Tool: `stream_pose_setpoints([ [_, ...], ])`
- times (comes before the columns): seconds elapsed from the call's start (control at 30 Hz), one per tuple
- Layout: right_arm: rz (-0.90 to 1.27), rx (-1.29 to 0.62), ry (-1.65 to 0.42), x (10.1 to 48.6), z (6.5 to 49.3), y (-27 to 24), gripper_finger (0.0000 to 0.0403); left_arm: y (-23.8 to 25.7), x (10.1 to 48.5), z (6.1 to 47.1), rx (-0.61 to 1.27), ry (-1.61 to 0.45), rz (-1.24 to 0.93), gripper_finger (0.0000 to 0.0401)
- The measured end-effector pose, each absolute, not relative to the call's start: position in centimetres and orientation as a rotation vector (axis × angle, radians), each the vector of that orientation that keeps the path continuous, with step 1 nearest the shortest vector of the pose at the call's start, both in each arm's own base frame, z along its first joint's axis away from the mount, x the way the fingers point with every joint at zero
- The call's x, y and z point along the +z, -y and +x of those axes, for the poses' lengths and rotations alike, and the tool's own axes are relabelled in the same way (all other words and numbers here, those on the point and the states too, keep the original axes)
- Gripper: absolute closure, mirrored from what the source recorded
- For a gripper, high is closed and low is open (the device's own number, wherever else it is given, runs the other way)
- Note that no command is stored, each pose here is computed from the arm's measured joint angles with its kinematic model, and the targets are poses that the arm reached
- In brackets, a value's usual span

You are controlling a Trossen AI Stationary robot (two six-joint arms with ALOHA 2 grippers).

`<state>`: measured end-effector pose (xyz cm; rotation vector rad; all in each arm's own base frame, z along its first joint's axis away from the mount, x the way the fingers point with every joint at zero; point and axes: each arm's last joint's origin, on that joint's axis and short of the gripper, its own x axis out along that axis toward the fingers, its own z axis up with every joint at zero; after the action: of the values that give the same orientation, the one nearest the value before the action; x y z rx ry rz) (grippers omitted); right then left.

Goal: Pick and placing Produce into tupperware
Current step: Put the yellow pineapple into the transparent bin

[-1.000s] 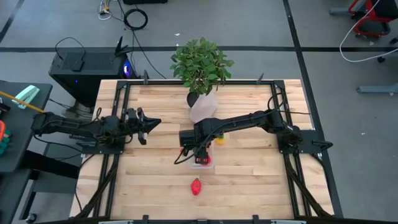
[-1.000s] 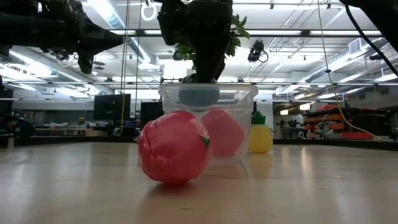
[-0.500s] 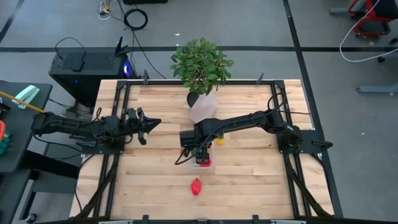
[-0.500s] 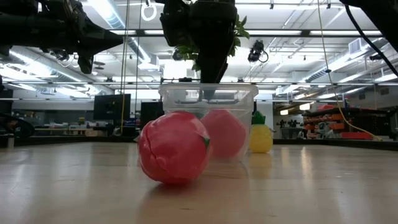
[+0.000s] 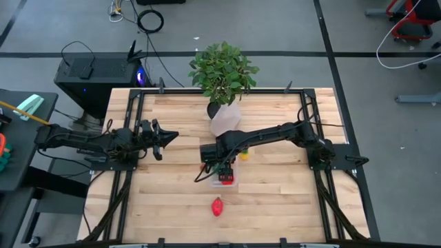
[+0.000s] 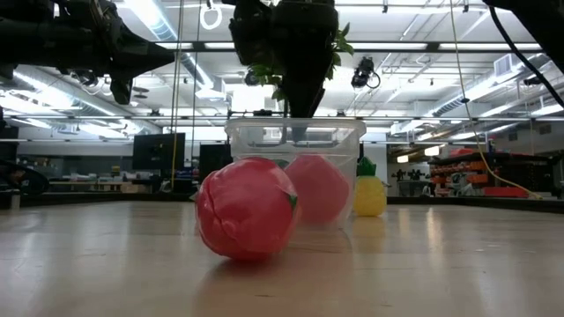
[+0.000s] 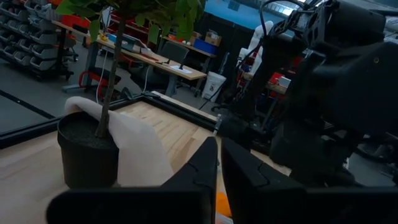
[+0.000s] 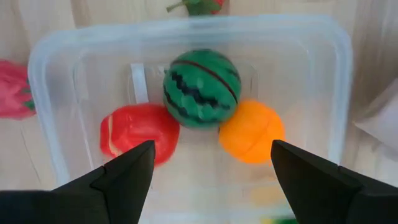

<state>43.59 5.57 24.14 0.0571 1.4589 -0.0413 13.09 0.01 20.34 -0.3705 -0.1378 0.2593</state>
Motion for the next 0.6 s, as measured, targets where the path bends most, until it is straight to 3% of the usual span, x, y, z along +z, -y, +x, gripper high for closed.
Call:
stream_pose_setpoints([
  [0.47, 0.116, -0.139, -1.329, 30.6, 39.3, -4.9, 0.0086, 0.0, 20.3, 13.1, 0.259, 0.138, -0.371, 0.0367],
  [0.6, 0.228, -0.075, -1.108, 30.8, 38.7, -5.0, 0.0087, 0.0, 20.3, 13.1, 0.260, 0.138, -0.371, 0.0372],
])
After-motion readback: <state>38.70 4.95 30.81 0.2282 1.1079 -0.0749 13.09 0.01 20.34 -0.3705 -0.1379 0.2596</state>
